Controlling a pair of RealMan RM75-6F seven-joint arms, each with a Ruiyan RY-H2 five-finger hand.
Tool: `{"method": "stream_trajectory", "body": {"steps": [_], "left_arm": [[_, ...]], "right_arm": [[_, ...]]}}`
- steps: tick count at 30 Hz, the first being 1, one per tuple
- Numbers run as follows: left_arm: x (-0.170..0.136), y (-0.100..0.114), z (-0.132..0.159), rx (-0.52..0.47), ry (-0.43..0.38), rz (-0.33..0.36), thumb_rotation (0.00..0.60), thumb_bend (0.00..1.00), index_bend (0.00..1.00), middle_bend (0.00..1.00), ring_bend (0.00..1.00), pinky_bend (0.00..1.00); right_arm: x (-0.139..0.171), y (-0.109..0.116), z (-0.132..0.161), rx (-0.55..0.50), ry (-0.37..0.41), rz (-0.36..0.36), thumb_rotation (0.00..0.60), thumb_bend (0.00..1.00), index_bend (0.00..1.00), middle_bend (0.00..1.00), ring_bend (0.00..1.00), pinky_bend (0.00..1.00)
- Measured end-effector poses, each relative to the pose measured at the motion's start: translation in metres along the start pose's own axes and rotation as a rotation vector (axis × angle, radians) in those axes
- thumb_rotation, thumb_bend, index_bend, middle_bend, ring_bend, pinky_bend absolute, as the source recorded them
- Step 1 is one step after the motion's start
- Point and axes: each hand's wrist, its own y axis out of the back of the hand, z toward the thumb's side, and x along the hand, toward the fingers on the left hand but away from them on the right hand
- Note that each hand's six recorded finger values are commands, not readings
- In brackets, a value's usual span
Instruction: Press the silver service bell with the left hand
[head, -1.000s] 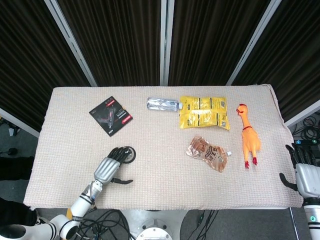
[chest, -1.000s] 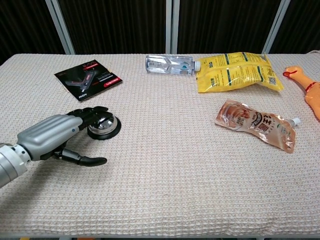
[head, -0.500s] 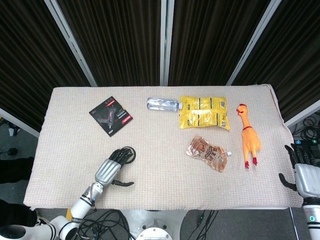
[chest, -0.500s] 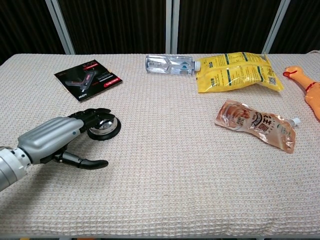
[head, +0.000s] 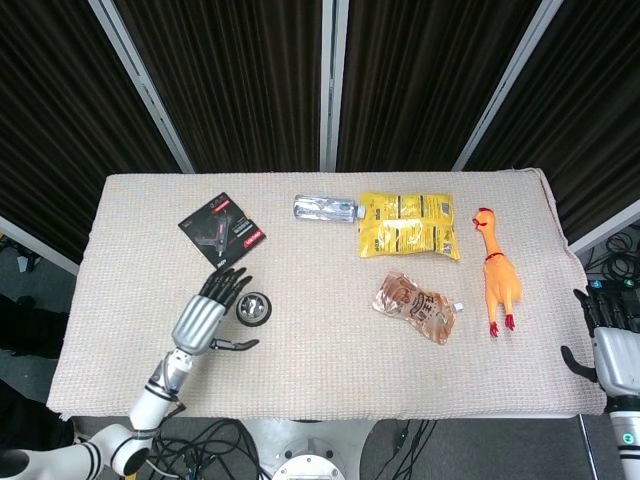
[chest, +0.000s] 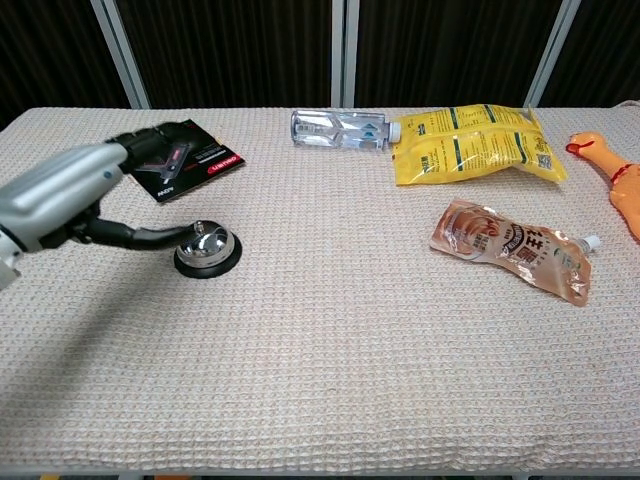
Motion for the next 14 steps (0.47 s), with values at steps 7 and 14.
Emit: {"method": "stream_trajectory", "body": {"steps": [7,14], "left_arm": [[-0.035,0.054,-0.052,0.122,0.150,0.067,0.184,0.00,0.01,0.00,0.00,0.00],[-0.105,0.100,-0.092,0.229,0.327,0.085,0.206,0.00,0.01,0.00,0.00,0.00]], "right_arm": [[-0.002,-0.006,0.006,-0.004,0.022,0.004,0.600,0.24,0.00,0.00,0.00,0.00],[-0.007,-0.011,0.018,-0.009,0.048,0.012,0.600,0.24,0.00,0.00,0.00,0.00]]}}
